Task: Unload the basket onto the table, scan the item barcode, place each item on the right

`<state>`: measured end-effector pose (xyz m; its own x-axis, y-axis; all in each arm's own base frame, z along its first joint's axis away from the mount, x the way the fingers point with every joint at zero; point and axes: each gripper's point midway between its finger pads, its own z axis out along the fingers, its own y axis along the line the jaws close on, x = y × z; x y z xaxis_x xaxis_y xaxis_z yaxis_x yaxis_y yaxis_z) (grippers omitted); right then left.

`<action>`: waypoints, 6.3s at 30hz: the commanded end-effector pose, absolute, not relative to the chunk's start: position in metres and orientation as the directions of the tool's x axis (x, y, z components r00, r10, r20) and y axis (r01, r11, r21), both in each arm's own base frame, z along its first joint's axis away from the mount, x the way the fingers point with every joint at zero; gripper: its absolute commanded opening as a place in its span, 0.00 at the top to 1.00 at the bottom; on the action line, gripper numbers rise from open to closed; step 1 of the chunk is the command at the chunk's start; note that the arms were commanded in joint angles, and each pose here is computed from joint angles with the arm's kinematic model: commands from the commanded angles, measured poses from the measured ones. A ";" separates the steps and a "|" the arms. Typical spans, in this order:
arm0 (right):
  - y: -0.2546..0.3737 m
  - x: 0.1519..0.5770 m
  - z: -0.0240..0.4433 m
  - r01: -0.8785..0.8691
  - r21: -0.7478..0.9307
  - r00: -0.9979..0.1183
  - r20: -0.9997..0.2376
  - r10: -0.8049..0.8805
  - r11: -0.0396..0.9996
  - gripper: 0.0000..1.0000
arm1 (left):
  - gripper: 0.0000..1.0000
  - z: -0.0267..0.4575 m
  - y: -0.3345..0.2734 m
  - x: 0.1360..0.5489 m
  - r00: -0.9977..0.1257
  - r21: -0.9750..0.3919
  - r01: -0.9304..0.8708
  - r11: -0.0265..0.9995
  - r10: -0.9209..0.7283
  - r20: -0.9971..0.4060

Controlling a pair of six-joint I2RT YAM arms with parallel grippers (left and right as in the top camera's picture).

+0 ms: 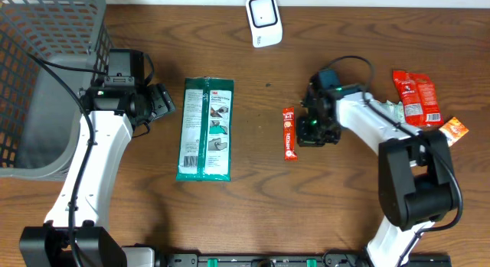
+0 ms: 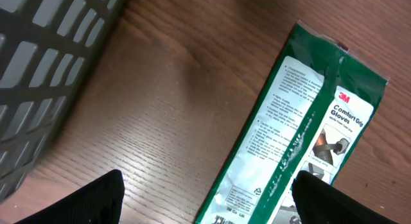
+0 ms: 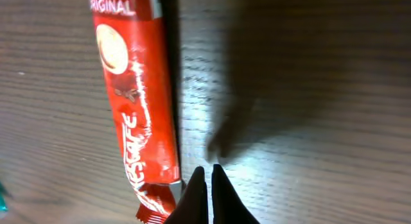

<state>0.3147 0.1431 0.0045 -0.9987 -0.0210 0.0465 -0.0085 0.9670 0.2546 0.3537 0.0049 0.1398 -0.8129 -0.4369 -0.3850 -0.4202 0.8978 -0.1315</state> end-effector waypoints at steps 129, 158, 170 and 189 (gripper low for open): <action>0.138 0.315 0.031 -0.169 -0.146 -0.984 -0.026 -0.175 0.975 0.57 | 0.16 0.138 0.007 0.352 -0.809 -0.125 -0.433 0.893 -0.446 -0.382; 0.138 0.288 -0.013 -0.098 -0.078 -0.995 0.006 -0.098 0.992 0.79 | 0.16 0.138 0.007 0.352 -0.809 -0.125 -0.433 0.893 -0.446 -0.382; 0.147 0.307 0.020 -0.165 -0.071 -0.986 -0.029 -0.167 0.984 0.99 | 0.16 0.138 0.007 0.352 -0.809 -0.125 -0.433 0.893 -0.446 -0.382; 0.148 0.373 0.250 -0.112 0.143 -0.962 -0.264 -0.071 0.983 0.99 | 0.15 0.138 0.007 0.352 -0.809 -0.125 -0.433 0.893 -0.446 -0.382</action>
<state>0.3587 0.1507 0.2189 -0.9758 -0.0833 -0.2021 -0.1050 0.9895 0.0996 0.3537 0.0049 0.1397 -0.8131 -0.4369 -0.3847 -0.4203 0.8979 -0.1314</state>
